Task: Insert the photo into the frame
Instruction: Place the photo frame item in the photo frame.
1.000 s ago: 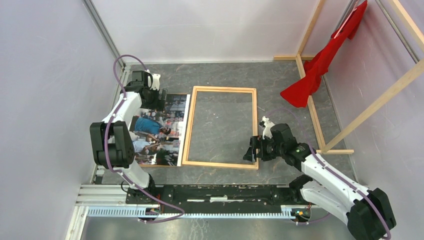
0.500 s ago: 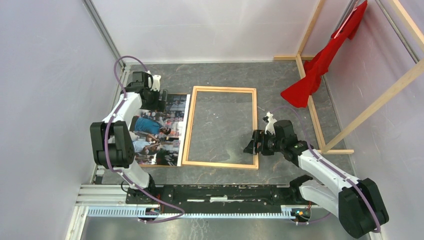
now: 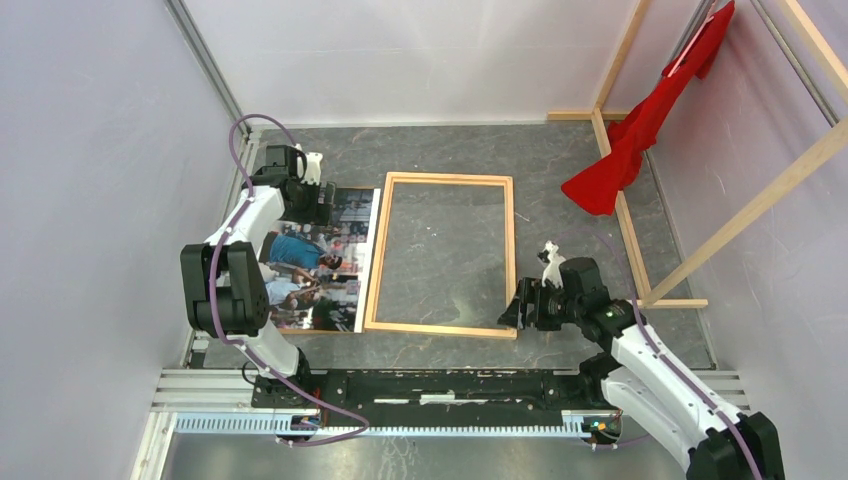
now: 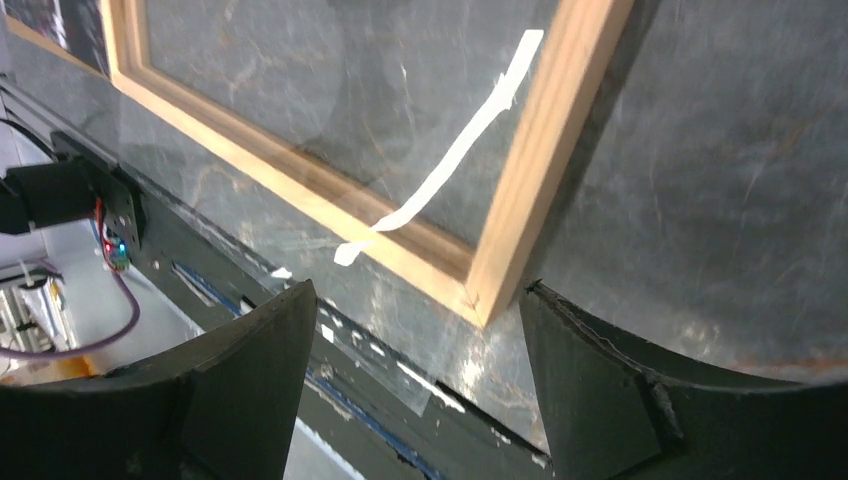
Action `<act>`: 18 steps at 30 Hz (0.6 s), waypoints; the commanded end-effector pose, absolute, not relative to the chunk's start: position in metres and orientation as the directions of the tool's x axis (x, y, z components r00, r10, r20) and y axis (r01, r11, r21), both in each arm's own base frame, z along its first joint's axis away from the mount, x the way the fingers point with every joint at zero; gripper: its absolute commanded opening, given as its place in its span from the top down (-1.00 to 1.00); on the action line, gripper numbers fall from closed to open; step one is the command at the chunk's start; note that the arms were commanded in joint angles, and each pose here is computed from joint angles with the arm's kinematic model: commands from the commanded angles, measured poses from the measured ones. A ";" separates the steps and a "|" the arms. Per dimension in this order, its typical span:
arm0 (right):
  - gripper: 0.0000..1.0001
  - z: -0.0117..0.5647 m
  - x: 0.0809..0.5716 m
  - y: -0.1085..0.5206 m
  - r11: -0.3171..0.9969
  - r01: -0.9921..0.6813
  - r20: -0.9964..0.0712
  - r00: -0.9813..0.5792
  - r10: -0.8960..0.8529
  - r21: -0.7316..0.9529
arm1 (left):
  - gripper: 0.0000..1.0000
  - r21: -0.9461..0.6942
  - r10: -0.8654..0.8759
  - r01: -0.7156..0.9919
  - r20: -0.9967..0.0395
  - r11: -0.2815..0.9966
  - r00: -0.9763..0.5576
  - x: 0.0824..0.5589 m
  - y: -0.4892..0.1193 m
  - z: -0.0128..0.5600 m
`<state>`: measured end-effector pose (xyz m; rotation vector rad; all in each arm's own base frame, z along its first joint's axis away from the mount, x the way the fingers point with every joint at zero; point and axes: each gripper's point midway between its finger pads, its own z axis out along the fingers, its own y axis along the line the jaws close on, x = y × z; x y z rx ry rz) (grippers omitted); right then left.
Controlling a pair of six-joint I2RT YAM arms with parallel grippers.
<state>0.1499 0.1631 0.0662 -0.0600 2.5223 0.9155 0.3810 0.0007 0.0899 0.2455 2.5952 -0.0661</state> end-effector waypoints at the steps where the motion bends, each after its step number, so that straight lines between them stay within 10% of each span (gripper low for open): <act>1: -0.62 0.050 0.116 0.161 0.757 -0.121 -0.305 -0.946 0.107 0.642 | -0.80 0.007 0.183 0.215 -0.550 0.977 -0.815 0.385 -0.003 0.103; 18: -0.61 0.056 0.093 0.187 0.590 -0.073 -0.184 -0.974 0.130 0.804 | -0.77 -0.017 0.265 0.320 -0.517 0.947 -0.814 0.368 -0.052 0.079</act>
